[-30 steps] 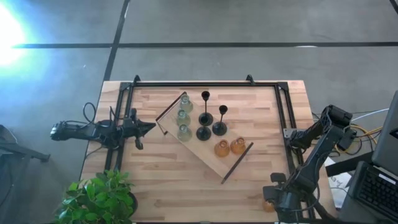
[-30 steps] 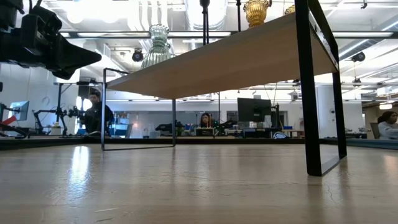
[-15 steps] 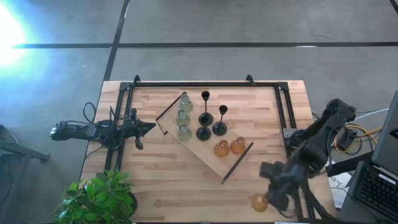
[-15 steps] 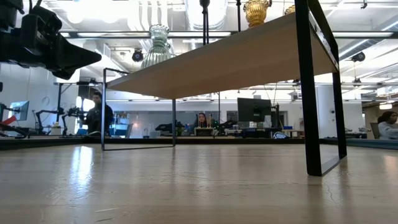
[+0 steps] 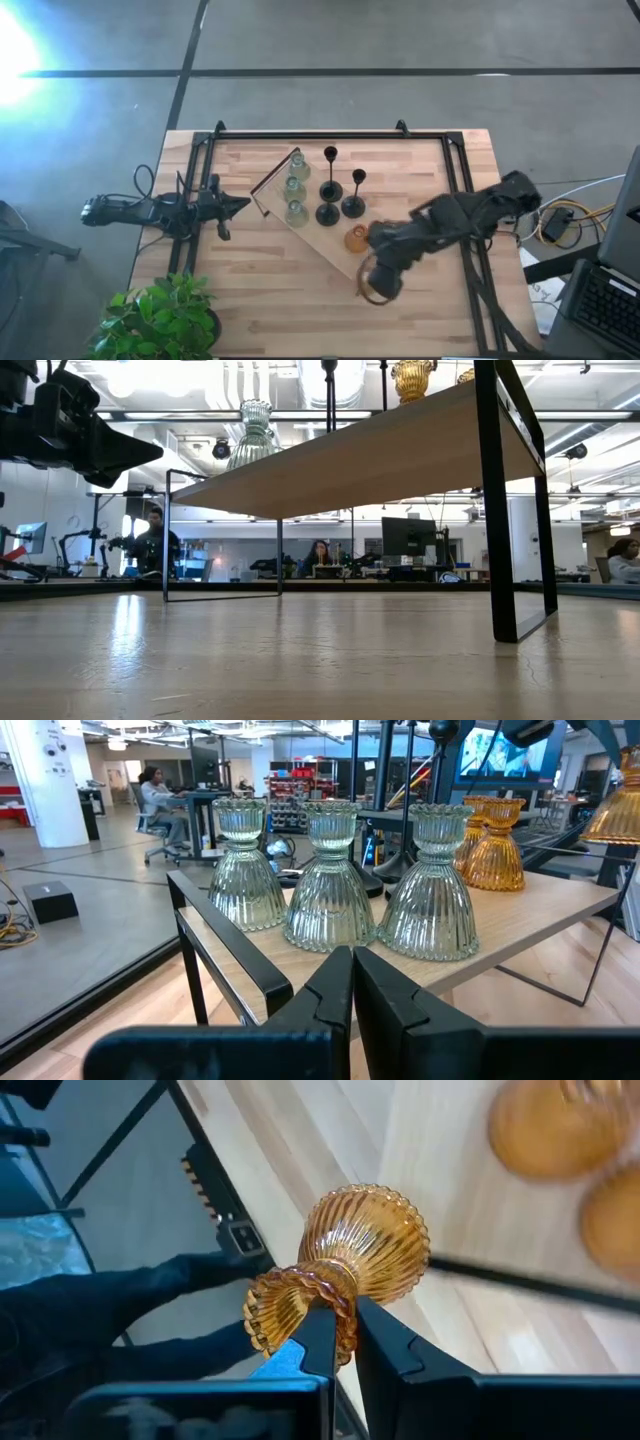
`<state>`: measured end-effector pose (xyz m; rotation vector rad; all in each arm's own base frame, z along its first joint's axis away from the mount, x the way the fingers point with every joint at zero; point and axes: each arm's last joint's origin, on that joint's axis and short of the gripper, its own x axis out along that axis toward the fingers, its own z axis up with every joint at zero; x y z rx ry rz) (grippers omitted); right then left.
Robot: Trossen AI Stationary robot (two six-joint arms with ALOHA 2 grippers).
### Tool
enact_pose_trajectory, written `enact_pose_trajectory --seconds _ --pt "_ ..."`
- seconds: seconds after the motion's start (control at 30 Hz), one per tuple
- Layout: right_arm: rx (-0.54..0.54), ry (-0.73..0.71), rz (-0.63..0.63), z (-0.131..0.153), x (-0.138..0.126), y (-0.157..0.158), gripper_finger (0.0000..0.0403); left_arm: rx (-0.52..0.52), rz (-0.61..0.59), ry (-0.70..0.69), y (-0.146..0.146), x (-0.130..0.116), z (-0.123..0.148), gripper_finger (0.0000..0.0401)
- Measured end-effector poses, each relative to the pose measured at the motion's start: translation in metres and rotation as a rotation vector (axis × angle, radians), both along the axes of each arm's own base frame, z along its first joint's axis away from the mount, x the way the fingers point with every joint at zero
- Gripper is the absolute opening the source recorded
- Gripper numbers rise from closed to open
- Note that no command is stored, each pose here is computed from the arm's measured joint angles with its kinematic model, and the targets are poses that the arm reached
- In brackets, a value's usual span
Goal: Pick & Place candle stick holders
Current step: Put the orange candle holder on the shelf
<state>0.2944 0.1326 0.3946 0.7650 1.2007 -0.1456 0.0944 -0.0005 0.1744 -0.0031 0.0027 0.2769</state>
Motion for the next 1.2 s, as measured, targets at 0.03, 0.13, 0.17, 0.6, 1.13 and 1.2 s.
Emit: enact_pose_trajectory --seconds 0.03,0.13,0.17,0.6,1.13,1.2 --pt "-0.005 -0.003 0.002 0.000 0.007 -0.002 0.0012 0.000 0.000 0.001 0.000 0.000 0.000 0.0019" --pt "-0.025 -0.004 0.001 -0.003 0.026 -0.008 0.0012 0.000 0.000 0.000 0.000 0.000 0.000 0.0019" --pt "-0.030 -0.007 0.001 -0.004 0.032 -0.010 0.0012 0.000 0.000 0.000 0.000 0.000 0.000 0.0019" --pt "-0.109 0.042 0.032 -0.013 0.078 -0.037 0.0011 0.000 0.000 0.000 0.000 0.000 0.000 0.0019" --pt "-0.184 0.044 0.040 -0.017 0.090 -0.056 0.0011 0.000 0.000 0.000 0.000 0.000 0.000 0.0019" --pt "-0.194 0.043 0.033 -0.017 0.090 -0.057 0.0011 0.000 0.000 0.000 0.000 0.000 0.000 0.0019"
